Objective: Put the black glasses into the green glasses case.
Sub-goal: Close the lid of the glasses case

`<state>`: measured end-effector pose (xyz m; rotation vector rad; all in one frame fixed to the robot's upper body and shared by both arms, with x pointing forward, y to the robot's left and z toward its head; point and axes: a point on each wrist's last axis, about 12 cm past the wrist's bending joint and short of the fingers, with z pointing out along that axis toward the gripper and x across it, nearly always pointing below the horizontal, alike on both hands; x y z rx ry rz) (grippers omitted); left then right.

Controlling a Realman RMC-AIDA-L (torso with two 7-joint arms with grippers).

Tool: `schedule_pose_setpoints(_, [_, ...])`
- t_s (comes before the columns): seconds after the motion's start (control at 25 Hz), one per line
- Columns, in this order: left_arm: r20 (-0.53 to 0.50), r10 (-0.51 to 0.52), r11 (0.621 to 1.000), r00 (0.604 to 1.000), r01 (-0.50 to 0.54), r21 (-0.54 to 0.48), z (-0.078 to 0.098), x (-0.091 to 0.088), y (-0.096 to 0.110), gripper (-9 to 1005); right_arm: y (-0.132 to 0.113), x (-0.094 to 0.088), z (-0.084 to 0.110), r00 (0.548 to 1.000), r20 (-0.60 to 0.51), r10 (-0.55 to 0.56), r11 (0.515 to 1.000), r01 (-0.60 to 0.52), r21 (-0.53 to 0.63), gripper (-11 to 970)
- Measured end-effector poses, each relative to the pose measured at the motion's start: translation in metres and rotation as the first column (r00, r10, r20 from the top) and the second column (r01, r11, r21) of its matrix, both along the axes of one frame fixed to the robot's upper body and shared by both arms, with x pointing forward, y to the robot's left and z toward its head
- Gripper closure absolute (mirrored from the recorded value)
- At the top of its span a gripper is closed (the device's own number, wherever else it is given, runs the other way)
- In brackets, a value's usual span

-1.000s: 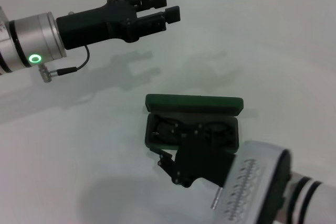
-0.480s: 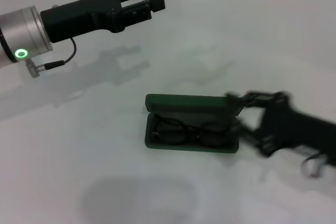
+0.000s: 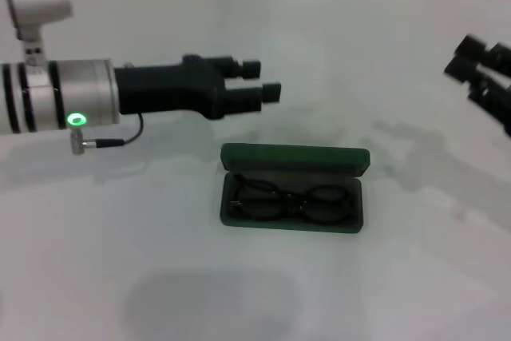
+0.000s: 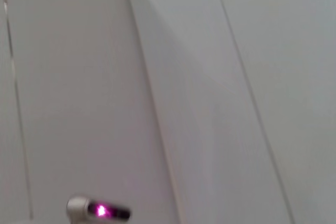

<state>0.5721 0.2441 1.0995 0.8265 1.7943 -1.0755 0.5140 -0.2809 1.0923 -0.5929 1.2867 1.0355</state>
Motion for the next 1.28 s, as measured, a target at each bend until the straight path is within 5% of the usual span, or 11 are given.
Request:
schedule_pose_setpoints(0.12, [-0.029,-0.003,0.999,1.000,0.004,0.046,-0.007,0.000,-0.007,370,-0.008,0.000,0.004,0.997,0.035,-0.071,0.997,0.069,0.037,629])
schedule_pose_setpoints(0.56, [-0.056,-0.049,0.984,0.997,0.058,0.170,-0.020,0.012,-0.045,371,-0.017,0.000,0.004,0.981,0.061,-0.183,0.982,0.180,0.053,285])
schedule_pose_setpoints(1.28, [-0.069,-0.097,0.971,0.993,0.110,0.212,-0.039,-0.009,-0.039,371,-0.013,0.014,-0.002,0.972,0.029,-0.233,0.972,0.234,-0.008,292])
